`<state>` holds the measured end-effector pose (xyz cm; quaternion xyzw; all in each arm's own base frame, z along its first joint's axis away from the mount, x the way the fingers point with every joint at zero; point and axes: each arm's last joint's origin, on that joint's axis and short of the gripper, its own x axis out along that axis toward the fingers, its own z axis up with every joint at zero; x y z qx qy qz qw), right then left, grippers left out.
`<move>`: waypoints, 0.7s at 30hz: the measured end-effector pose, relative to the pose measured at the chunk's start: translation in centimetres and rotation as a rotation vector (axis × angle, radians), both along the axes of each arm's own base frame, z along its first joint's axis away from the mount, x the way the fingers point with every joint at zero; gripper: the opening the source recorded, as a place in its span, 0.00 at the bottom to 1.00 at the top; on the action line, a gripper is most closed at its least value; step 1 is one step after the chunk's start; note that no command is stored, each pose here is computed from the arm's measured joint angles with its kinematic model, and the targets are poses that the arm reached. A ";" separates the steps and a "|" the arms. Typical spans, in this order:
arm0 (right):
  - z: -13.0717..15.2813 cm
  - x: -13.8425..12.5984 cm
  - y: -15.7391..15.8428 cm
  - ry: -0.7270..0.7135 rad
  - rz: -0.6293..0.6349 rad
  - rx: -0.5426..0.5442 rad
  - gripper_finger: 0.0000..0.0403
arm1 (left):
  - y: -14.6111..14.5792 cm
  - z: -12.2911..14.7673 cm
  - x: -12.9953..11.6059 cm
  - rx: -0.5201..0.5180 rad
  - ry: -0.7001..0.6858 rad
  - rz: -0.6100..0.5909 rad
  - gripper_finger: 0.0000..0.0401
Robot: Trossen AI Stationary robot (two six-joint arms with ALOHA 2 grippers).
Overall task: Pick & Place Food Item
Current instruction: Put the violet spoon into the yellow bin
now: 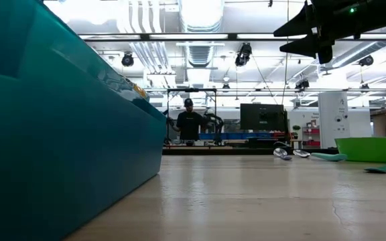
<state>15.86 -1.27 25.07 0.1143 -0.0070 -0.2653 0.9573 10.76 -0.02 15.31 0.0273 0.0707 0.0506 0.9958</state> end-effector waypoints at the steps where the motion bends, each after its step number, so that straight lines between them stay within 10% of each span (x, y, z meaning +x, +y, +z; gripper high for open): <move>1: 0.0 0.0 0.0 0.000 0.000 0.000 0.70 | 0.0 0.0 0.0 0.000 0.000 0.000 0.47; 21: 0.1 0.0 0.0 0.004 0.005 -0.019 0.70 | 0.0 0.0 0.0 0.001 0.001 0.000 0.47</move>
